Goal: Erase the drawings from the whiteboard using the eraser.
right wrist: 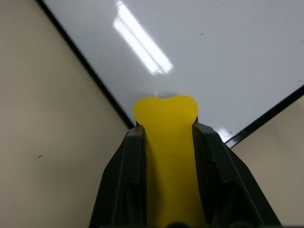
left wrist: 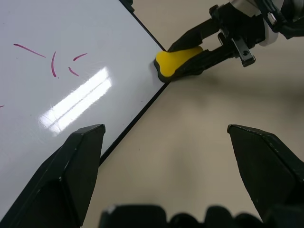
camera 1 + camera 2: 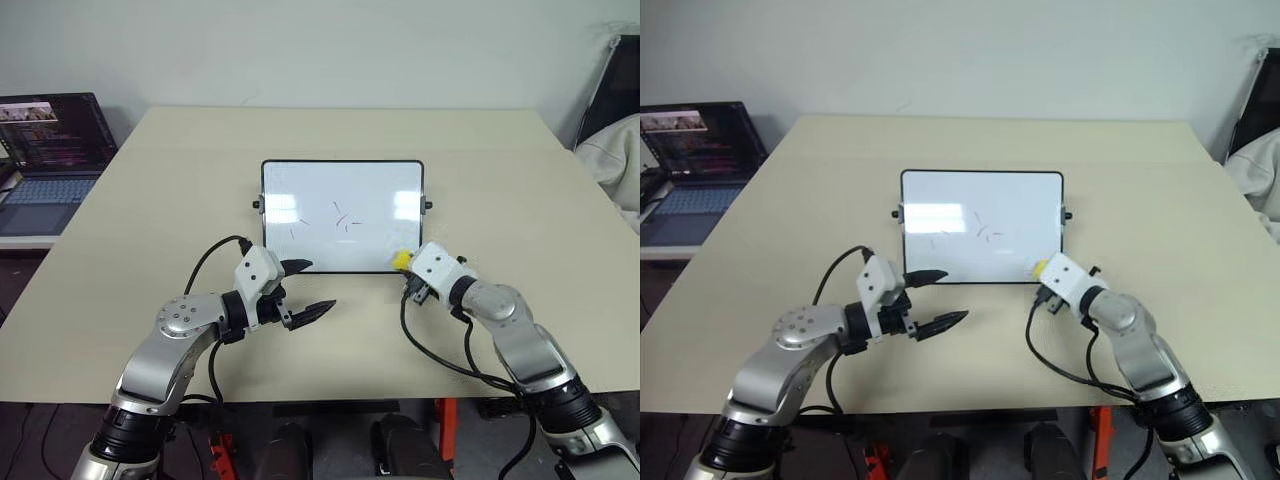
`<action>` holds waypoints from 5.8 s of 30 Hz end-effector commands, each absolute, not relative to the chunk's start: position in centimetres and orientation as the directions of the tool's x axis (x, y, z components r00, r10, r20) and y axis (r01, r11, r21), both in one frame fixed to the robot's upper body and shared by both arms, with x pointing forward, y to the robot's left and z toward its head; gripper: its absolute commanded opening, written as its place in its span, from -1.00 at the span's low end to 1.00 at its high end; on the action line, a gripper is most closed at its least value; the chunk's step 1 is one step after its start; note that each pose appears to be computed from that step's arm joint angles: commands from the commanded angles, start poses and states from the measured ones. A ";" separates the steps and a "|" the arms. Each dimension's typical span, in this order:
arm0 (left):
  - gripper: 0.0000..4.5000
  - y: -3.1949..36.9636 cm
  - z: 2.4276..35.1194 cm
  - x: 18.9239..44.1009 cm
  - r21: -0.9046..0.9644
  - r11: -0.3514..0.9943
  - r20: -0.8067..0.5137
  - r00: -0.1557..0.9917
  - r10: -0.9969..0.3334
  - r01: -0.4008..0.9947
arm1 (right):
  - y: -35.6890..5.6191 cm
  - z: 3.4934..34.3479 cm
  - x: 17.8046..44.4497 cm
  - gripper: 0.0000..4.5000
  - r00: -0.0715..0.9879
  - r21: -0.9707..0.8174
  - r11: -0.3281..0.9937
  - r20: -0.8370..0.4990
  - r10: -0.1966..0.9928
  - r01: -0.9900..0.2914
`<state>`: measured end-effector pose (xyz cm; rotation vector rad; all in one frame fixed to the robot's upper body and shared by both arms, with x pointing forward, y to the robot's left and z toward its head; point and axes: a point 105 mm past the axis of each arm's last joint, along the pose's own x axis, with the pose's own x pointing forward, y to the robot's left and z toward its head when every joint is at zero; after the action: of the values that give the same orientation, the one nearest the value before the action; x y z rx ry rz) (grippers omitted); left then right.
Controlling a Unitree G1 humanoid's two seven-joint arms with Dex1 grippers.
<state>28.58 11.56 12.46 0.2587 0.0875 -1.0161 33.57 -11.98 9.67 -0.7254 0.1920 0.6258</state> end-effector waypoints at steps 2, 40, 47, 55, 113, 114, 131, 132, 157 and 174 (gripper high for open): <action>1.00 11.4 13.9 28.6 0.212 0.502 -0.149 0.536 -0.831 0.838 | -12.8 11.5 34.8 -0.56 0.857 -0.546 0.662 -0.294 0.422 -0.513; 1.00 15.4 16.0 29.7 0.174 0.798 -0.035 0.814 -0.580 0.577 | -4.2 19.5 39.1 -0.56 0.760 -0.534 0.669 0.071 0.646 -0.518; 1.00 15.9 15.3 29.8 0.170 0.796 -0.042 0.811 -0.583 0.581 | -3.1 16.8 41.3 -0.56 0.766 -0.559 0.619 -0.046 0.641 -0.552; 1.00 15.8 14.7 29.8 0.167 0.790 -0.043 0.805 -0.592 0.590 | -3.5 12.3 40.0 -0.56 0.705 -0.551 0.507 -0.230 0.671 -0.663; 1.00 14.9 13.4 29.9 0.150 0.733 -0.051 0.745 -0.665 0.664 | -9.7 8.3 38.7 -0.56 0.732 -0.583 0.448 -0.475 0.488 -0.678; 1.00 14.8 13.5 29.9 0.151 0.732 -0.051 0.745 -0.665 0.664 | -9.6 8.3 38.6 -0.56 0.729 -0.577 0.451 -0.475 0.493 -0.681; 1.00 17.5 15.2 30.1 0.152 0.826 -0.007 0.836 -0.548 0.542 | -8.0 18.0 32.2 -0.56 0.640 -0.307 0.595 -0.063 0.766 -0.743; 1.00 17.8 15.3 30.0 0.147 0.835 -0.002 0.844 -0.536 0.530 | -8.3 18.1 31.4 -0.56 0.628 -0.278 0.592 -0.056 0.776 -0.756; 1.00 21.5 13.5 29.0 0.172 0.894 -0.036 0.909 -0.415 0.415 | -0.9 17.6 35.3 -0.56 0.619 -0.524 0.483 -0.111 0.778 -0.702; 1.00 21.0 12.4 29.3 0.178 0.872 -0.042 0.889 -0.457 0.456 | 2.5 11.8 38.0 -0.56 0.495 -0.636 0.134 -0.432 0.754 -0.760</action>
<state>29.33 21.14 11.77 0.1705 0.0333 -0.4749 38.15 3.45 13.66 -0.8788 -0.0699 1.0730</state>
